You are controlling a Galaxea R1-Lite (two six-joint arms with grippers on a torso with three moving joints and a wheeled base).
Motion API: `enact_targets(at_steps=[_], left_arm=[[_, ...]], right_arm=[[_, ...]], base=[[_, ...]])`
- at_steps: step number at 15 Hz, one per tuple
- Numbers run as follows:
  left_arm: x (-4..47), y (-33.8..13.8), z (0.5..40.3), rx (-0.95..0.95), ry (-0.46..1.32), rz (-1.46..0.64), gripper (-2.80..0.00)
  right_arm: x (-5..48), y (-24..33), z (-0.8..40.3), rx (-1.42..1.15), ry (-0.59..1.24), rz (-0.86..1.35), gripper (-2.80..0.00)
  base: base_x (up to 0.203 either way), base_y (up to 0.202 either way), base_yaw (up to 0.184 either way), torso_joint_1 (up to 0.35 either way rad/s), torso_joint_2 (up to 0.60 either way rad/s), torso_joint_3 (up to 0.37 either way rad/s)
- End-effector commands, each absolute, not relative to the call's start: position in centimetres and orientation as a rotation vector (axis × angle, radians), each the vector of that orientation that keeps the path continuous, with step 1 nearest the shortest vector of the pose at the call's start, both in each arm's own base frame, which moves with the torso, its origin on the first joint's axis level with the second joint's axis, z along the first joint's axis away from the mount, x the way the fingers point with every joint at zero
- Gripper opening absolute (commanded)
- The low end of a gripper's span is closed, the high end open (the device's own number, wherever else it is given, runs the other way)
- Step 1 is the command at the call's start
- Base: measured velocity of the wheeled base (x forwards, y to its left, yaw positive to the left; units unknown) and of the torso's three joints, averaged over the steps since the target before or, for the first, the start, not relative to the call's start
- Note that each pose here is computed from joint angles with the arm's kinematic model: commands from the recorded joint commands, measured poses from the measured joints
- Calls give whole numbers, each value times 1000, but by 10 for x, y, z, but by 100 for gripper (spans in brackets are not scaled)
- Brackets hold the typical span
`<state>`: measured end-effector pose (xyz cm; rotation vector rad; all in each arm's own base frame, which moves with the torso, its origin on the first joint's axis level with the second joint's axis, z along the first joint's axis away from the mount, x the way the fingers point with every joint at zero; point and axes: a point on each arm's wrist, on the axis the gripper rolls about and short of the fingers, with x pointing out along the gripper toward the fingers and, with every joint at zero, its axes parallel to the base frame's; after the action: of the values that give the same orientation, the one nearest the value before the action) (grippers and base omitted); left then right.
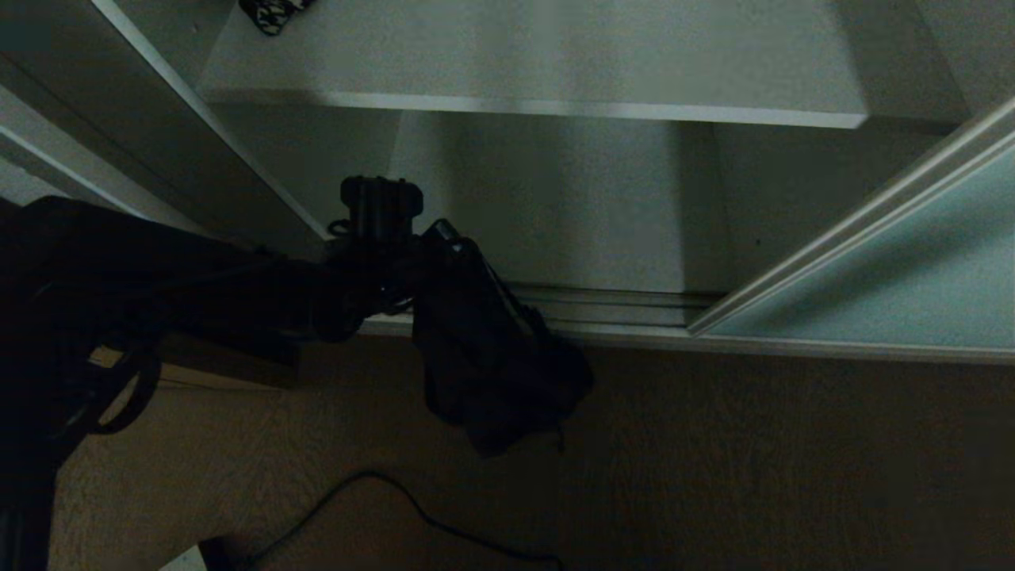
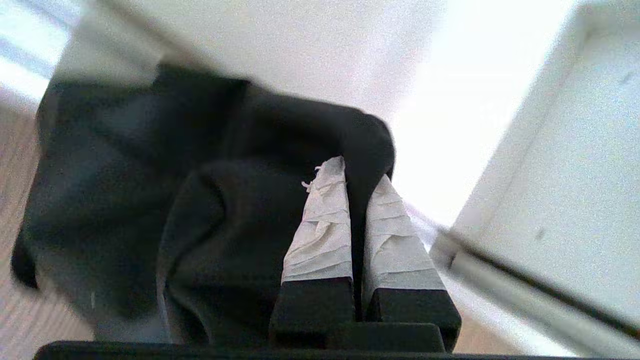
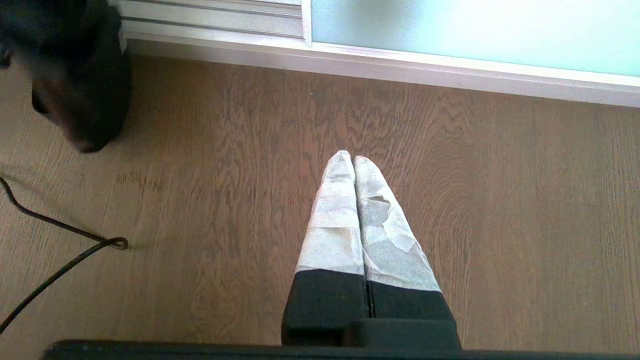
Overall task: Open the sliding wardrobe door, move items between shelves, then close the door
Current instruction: Place the bag on the lower shelf
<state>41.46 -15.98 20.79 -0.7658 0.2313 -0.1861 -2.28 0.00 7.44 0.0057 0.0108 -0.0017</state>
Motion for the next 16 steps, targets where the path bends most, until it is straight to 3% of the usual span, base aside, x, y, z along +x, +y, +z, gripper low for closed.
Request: enact_targets(at_steps=[1,5,8,16], left_arm=[[429,-159,208,-775,200,-184,-280],[470,-160,186,-767,161,-167,-280],[486,-155,197,-766,66,-176,-280],[495,-101,232,-628,-368,-137,-280]], right_arm=[[-23,0,74,6,12,-2,-280],[-23,0,74,6,12,-2,-280],[-23,0,74,6,12,-2,-280],[-23,0,74,6,11,-2,-280]], base=[[0,0,0,0,0,0],[0,0,0,0,0,0],[0,0,0,0,0,0],[0,0,0,0,0,0]])
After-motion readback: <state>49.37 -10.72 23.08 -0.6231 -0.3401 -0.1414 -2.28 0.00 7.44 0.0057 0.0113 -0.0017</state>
